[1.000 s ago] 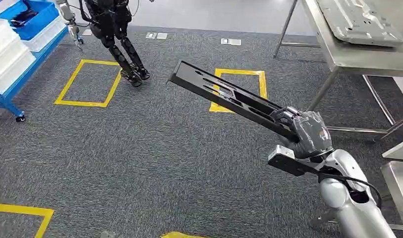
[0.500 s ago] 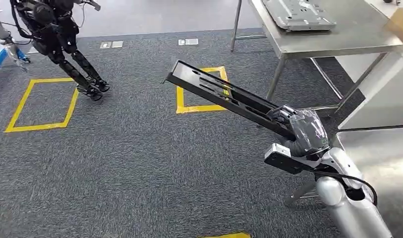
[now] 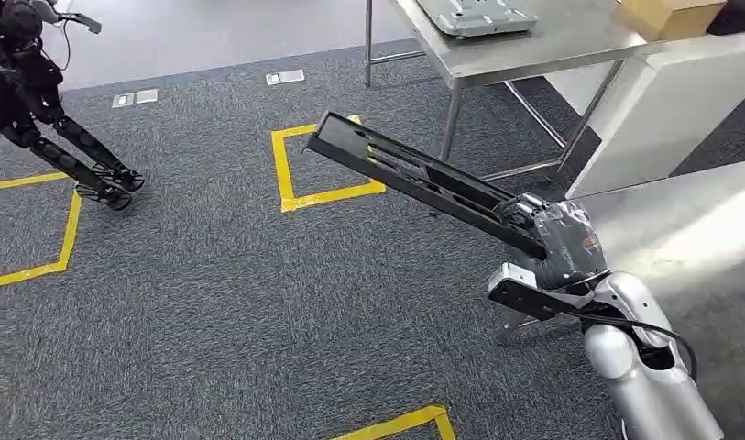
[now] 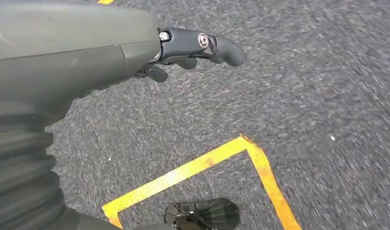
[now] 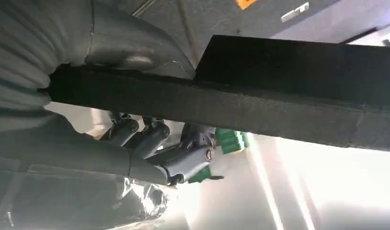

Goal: Take the parts from the cabinet and place them on the table.

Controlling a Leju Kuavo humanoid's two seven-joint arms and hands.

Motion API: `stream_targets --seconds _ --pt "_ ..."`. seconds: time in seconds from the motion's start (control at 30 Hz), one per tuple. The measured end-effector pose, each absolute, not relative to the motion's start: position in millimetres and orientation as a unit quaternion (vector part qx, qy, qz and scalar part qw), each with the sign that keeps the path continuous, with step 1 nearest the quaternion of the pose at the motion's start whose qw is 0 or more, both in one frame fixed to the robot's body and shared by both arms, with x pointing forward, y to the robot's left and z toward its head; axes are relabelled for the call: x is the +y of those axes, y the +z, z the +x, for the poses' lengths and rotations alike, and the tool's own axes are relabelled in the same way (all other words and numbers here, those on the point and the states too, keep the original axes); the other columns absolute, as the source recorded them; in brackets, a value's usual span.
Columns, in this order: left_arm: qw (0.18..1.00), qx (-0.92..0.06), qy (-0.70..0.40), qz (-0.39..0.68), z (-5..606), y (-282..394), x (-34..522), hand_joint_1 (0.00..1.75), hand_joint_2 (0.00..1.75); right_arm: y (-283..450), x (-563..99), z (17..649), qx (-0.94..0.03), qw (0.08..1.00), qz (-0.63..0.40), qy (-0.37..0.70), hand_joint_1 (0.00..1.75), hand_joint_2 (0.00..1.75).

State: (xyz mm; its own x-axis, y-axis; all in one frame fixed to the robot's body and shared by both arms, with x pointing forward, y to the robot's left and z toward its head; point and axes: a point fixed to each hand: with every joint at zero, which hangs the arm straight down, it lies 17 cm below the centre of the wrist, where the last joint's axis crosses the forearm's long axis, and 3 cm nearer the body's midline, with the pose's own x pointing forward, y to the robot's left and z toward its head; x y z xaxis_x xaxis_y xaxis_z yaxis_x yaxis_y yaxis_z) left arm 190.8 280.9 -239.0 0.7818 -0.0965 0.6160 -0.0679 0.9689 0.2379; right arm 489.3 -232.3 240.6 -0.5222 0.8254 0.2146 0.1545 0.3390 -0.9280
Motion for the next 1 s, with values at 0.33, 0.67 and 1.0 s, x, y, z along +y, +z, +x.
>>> stream_targets --seconds 0.33,0.67,1.0 --pt "0.936 -0.329 -0.007 0.124 189 -239 279 0.0 1.75 246 -231 492 -0.738 0.355 -0.329 0.47 1.71 1.75" --pt "0.935 -0.332 -0.006 0.123 192 -238 278 0.0 1.75 248 -237 493 -0.737 0.355 -0.331 0.47 1.71 1.75" --pt "0.936 -0.33 -0.007 0.123 189 -239 277 0.0 1.75 249 -240 496 -0.735 0.358 -0.334 0.468 1.71 1.75"
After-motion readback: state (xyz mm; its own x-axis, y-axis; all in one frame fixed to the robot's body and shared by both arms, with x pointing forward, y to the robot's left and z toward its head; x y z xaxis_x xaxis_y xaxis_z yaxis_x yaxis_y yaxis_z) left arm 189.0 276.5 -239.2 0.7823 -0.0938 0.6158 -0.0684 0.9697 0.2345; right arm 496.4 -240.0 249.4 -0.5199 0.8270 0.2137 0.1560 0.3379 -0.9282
